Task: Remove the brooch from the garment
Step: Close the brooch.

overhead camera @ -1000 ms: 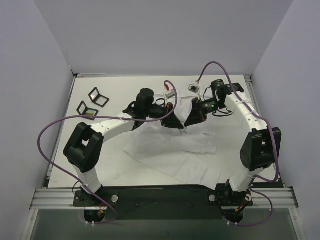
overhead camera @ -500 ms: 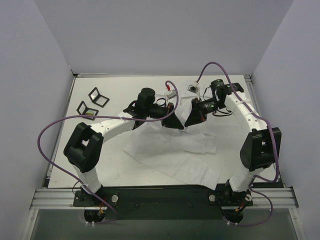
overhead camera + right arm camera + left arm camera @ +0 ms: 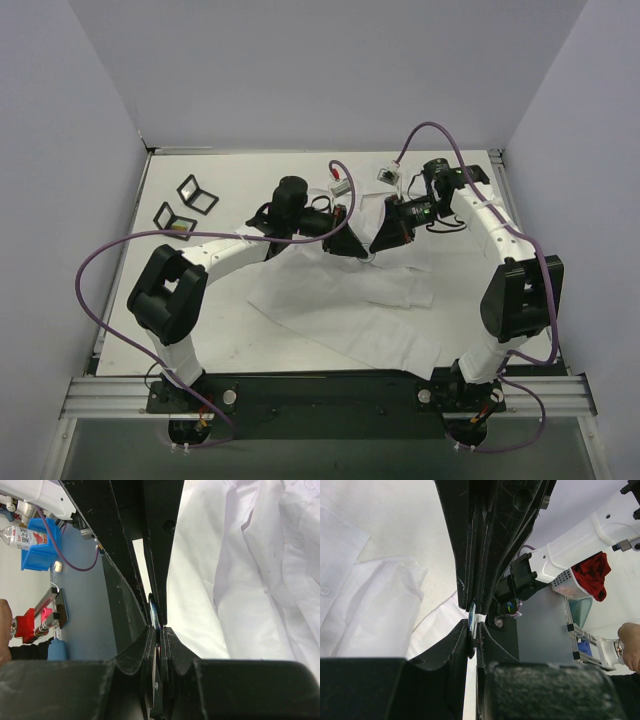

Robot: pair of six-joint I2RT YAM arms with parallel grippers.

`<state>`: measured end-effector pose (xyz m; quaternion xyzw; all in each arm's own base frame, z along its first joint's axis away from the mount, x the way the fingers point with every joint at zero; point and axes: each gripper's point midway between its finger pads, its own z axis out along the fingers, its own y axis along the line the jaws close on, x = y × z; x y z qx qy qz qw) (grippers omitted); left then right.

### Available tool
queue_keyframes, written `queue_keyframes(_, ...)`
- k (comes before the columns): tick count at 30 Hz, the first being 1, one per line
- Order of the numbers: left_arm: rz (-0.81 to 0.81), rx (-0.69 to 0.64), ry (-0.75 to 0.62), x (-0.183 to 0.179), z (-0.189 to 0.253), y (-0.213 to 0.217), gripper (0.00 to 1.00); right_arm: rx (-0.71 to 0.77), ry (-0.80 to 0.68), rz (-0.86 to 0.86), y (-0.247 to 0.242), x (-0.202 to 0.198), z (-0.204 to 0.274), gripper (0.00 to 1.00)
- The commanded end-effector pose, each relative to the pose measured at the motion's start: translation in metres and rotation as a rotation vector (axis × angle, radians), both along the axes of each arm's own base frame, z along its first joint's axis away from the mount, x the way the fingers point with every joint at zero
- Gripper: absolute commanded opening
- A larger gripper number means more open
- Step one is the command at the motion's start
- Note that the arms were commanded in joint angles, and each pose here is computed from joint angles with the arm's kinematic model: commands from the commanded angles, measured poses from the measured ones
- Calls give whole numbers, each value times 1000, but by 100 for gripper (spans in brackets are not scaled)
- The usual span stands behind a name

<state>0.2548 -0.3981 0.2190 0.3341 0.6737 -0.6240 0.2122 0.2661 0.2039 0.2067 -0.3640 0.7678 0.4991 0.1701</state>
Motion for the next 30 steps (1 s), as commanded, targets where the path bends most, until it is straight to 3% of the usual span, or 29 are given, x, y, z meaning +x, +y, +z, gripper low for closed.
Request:
queue_keyframes(1, -77, -92, -71, -14, 30, 0, 6, 69, -21, 5, 4, 3, 20, 0)
queue_keyframes(7, -87, -97, -74, -16, 31, 0, 11, 73, -19, 4, 4, 2, 21, 0)
queue_keyframes(9, -86, -100, -76, -16, 32, 0, 23, 73, -16, 4, 4, 2, 20, 0)
queue_keyframes(16, -75, -118, -75, -12, 38, 5, 40, 72, -21, 6, 3, 0, 20, 0)
queue_keyframes(30, -68, -150, -85, -8, 41, 10, 37, 106, -12, 12, 6, -3, 27, 0)
